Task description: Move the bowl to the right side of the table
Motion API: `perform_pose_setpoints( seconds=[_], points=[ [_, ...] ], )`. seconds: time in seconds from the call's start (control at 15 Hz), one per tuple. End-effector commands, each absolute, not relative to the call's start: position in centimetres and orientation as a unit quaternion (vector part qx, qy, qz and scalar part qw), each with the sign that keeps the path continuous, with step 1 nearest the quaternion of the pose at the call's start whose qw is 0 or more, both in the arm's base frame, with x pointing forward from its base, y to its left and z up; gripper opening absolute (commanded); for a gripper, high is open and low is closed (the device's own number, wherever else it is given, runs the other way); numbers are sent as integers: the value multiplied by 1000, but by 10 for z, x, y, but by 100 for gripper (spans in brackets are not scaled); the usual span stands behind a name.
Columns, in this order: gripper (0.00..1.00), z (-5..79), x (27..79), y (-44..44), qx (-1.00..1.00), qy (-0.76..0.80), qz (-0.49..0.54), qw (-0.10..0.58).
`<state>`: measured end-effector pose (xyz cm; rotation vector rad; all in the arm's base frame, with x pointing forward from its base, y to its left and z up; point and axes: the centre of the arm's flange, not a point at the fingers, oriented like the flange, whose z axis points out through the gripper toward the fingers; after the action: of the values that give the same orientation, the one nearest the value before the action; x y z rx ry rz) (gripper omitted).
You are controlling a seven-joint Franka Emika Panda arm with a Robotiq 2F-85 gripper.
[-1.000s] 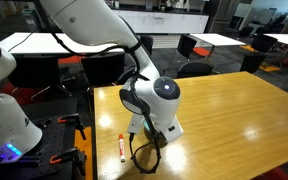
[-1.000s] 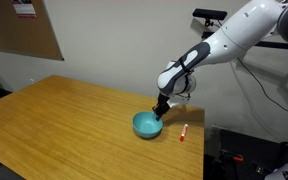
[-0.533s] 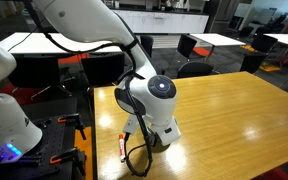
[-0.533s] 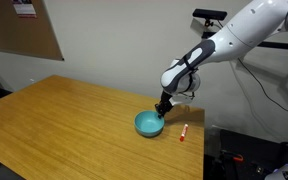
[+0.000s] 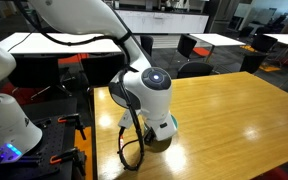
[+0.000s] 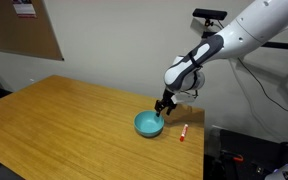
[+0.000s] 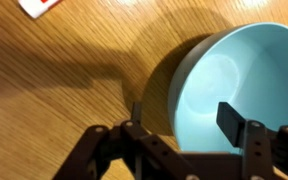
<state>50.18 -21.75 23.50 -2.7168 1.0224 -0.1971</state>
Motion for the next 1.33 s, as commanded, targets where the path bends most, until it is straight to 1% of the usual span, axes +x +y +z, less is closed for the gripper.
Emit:
perform_pose_setpoints(
  seconds=[0.0,0.27,0.4,0.8,1.27],
  points=[
    [100,274,468,-199,-923,365,-62,108],
    [100,310,439,-187,-918,380,-75,86],
    [100,327,434,-180,-921,374,-82,78],
    [100,376,443,-142,-953,278,-103,62],
    [100,420,447,-89,-984,127,-119,43]
  ],
)
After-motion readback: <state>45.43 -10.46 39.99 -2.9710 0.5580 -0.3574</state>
